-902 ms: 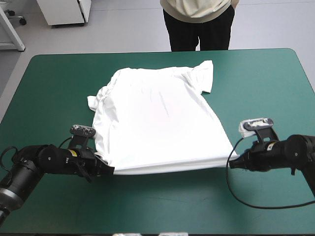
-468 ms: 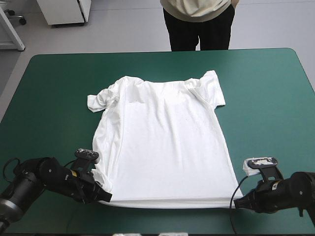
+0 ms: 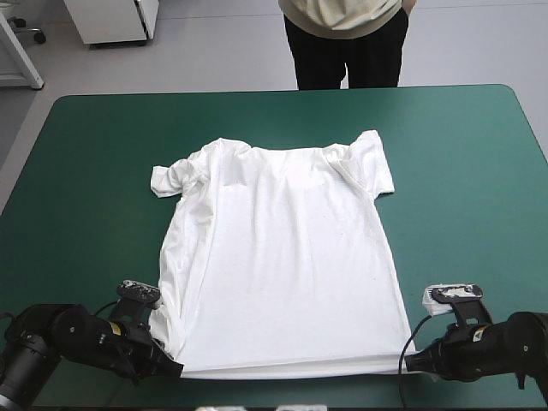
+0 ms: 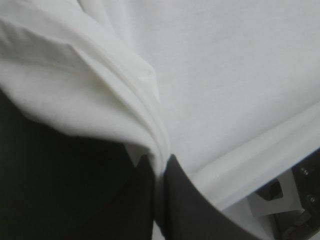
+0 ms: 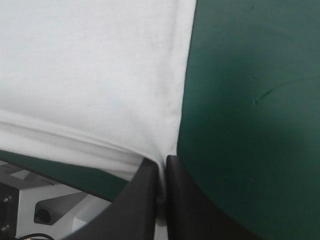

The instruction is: Fold the cloth

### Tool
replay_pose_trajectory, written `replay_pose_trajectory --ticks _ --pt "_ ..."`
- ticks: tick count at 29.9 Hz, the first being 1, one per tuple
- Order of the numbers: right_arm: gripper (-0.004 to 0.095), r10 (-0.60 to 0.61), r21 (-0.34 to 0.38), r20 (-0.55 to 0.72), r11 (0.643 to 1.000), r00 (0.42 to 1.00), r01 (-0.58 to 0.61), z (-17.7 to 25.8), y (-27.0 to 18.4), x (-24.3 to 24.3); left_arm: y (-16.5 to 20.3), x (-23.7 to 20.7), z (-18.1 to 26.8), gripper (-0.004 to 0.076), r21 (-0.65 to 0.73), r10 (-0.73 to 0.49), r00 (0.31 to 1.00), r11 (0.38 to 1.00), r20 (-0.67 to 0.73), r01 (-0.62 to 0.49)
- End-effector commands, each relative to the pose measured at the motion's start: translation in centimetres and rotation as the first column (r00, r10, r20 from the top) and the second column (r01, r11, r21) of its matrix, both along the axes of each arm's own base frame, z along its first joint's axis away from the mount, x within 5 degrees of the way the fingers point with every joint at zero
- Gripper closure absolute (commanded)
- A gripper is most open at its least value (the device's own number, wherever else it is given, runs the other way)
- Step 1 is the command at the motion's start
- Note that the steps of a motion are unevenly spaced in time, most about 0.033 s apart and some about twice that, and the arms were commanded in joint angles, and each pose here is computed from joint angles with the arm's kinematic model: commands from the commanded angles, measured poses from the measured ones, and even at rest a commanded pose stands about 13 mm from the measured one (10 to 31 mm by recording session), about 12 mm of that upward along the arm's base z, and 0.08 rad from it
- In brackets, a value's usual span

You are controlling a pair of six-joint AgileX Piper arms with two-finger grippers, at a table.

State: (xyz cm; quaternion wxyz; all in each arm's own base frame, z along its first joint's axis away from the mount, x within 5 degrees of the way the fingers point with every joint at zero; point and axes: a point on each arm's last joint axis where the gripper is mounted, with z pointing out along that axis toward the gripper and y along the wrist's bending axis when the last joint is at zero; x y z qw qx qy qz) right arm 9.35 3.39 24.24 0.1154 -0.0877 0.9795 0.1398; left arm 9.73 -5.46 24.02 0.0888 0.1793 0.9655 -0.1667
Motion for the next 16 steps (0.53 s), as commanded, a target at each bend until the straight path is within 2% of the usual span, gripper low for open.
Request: replay_pose_trajectory --ticks 1,3,8,10,14,16 --pt "0.0871 0.006 -0.065 0.037 0.998 0.999 -0.003 0.5 -0.7 0.3 0.5 0.2 0.0 0.0713 0.06 -0.027 0.999 0.998 0.022 0.026" --pt "0.0802 0.006 -0.065 0.037 0.998 0.999 -0.003 0.5 -0.7 0.3 0.3 0.2 0.1 0.065 0.035 -0.04 0.999 0.999 0.033 0.039" --pt "0.0528 0.005 -0.065 0.034 0.998 0.999 -0.002 0.5 -0.7 0.2 -0.4 0.2 0.3 0.0341 -0.042 -0.057 0.997 0.997 0.043 0.059" --pt "0.0477 -0.002 -0.067 0.054 0.998 0.999 0.006 0.8 -0.7 0.4 -0.5 0.3 0.5 0.0261 -0.056 -0.032 0.999 0.998 0.043 0.034" --pt "0.0486 -0.012 -0.057 0.188 0.998 0.982 0.023 3.0 -0.6 1.6 -0.6 1.0 2.7 0.0251 -0.074 -0.016 0.992 0.997 0.122 0.025" --pt "0.0486 -0.018 -0.05 0.252 0.998 0.968 0.031 4.4 -0.6 2.0 -0.6 1.4 5.0 0.0251 -0.077 0.005 0.979 0.997 0.206 0.011"
